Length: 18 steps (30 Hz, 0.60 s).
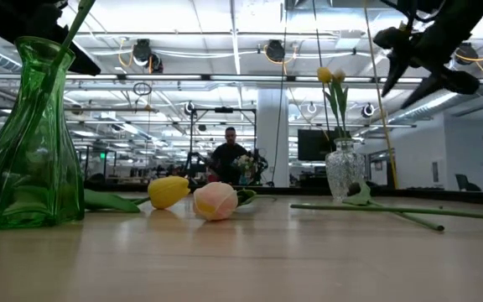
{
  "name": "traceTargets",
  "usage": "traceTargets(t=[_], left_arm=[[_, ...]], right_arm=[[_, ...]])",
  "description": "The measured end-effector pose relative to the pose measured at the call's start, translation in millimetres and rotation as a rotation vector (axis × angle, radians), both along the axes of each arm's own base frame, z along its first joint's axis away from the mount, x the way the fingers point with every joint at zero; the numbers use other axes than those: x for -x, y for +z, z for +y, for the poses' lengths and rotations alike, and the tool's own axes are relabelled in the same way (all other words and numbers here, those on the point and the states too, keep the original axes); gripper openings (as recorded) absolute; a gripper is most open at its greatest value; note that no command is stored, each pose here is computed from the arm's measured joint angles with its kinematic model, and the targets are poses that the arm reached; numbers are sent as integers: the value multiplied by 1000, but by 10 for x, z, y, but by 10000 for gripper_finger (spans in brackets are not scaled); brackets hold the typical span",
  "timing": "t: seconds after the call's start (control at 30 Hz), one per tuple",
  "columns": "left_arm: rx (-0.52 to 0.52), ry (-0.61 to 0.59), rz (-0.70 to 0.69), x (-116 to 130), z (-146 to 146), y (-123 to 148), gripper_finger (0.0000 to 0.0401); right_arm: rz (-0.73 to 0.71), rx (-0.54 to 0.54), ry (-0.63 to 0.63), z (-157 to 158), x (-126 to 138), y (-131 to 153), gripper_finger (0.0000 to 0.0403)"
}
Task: Sort flowers into vase by color
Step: Put the yellow flower into the vase
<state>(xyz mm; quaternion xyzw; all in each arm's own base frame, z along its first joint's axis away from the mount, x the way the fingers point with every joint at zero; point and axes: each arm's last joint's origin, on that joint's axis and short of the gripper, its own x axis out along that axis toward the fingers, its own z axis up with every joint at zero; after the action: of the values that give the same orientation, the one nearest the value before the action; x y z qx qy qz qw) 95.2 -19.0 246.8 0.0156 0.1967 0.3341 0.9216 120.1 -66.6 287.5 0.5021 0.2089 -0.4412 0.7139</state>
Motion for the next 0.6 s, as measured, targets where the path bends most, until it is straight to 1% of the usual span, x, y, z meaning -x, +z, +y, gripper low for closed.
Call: traceTargets(t=[0.03, 0.1, 0.2, 0.3, 0.43, 0.6], left_arm=[[0, 0, 0, 0, 0, 0, 116], [0, 0, 0, 0, 0, 0, 116], [14, -15, 7, -2, -4, -4, 116], [15, -26, 16, -2, -7, -6, 116], [15, -26, 16, -2, -6, -7, 116], [11, -22, 15, -1, -5, -6, 116]], right_arm=[[16, -29, -6, 29, -2, -22, 200], [23, -54, -24, 80, -27, -43, 200], [-23, -60, -43, 156, -134, -40, 200], [-68, -51, -32, 257, -291, -45, 200], [-100, -83, -29, 422, -495, -104, 200], [-124, -111, 14, 666, -779, -223, 200]])
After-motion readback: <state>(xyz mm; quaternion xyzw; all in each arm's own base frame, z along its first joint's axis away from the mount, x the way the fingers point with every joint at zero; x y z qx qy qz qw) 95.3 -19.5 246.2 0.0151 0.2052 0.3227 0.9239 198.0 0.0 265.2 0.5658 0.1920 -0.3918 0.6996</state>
